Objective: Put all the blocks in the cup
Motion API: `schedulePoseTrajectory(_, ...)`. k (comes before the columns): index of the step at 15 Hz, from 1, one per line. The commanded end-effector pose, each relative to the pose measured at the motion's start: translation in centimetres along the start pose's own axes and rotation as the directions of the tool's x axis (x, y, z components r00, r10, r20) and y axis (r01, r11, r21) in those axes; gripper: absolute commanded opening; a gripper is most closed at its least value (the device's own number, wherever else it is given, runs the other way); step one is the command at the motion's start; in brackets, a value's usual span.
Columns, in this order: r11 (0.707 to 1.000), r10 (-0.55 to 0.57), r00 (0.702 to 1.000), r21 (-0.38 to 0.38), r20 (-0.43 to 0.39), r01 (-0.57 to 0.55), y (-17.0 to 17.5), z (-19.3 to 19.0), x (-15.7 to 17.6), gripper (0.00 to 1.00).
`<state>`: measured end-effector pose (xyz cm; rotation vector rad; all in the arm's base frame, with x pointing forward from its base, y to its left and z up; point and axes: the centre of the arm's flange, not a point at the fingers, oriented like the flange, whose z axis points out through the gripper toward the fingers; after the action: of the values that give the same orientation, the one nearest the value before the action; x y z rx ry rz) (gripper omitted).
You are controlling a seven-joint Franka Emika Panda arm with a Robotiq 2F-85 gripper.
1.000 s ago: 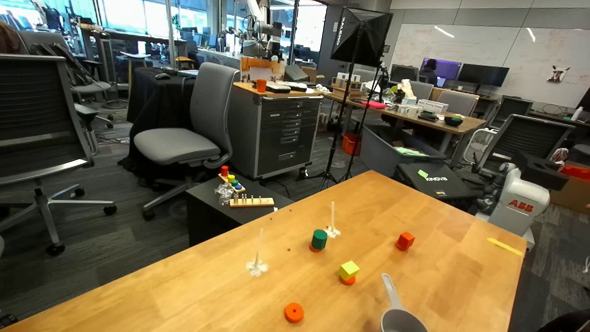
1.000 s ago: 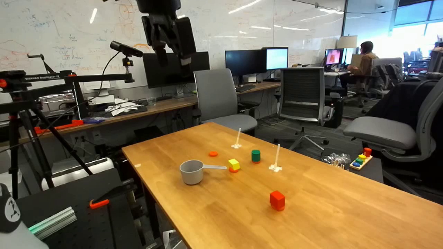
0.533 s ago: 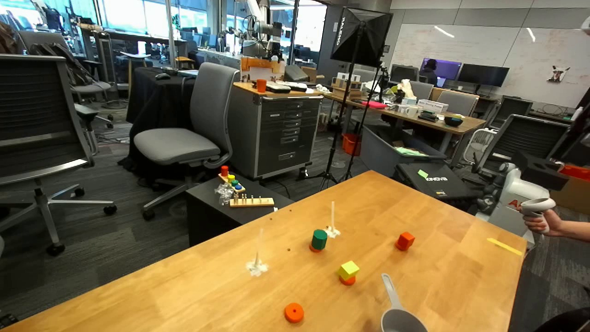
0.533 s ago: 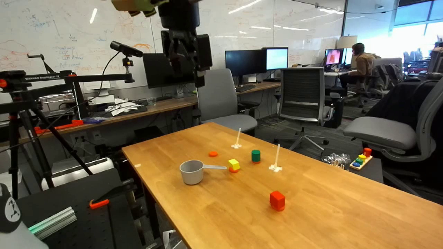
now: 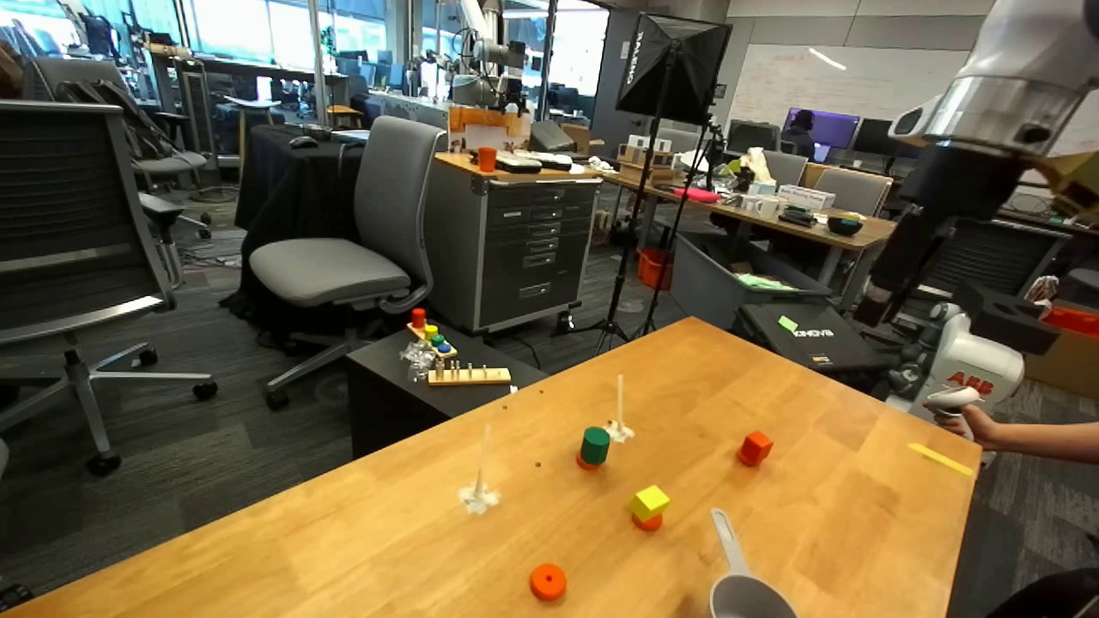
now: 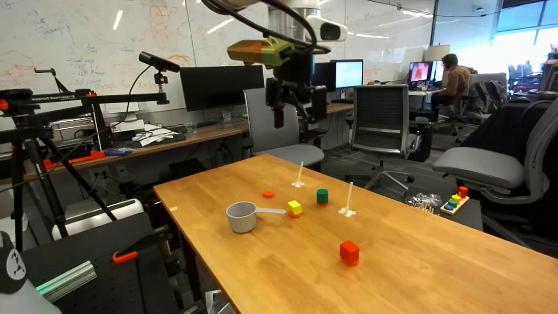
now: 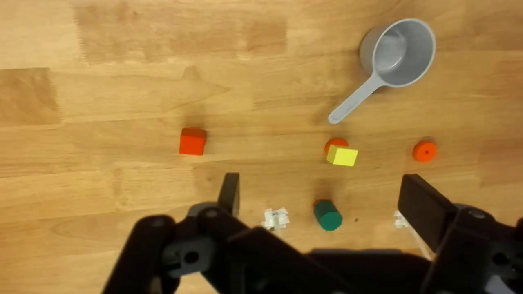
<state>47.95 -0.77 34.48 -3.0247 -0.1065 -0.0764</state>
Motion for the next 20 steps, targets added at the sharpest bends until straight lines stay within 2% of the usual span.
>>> schedulePoseTrajectory(1,0.994,0.108,0.994,-0.034,-0.004,-0.108,4.9,2.2,6.5,1.00)
schedulePoseTrajectory(4,0.983,0.177,0.984,-0.056,-0.016,-0.177,8.9,3.0,8.0,1.00)
schedulePoseTrajectory(6,0.978,0.197,0.980,-0.073,-0.008,-0.197,10.5,4.2,7.7,1.00)
schedulePoseTrajectory(10,0.971,0.225,0.973,-0.092,0.055,-0.220,10.6,7.9,6.1,1.00)
schedulePoseTrajectory(11,0.977,0.204,0.978,-0.070,0.049,-0.201,11.0,6.9,5.9,1.00)
schedulePoseTrajectory(12,0.975,0.212,0.975,-0.073,0.063,-0.208,11.0,7.7,5.7,1.00)
schedulePoseTrajectory(16,0.974,0.219,0.973,-0.080,0.073,-0.213,10.9,8.5,5.7,1.00)
schedulePoseTrajectory(20,0.970,0.234,0.965,-0.101,0.116,-0.223,11.7,12.2,6.5,1.00)
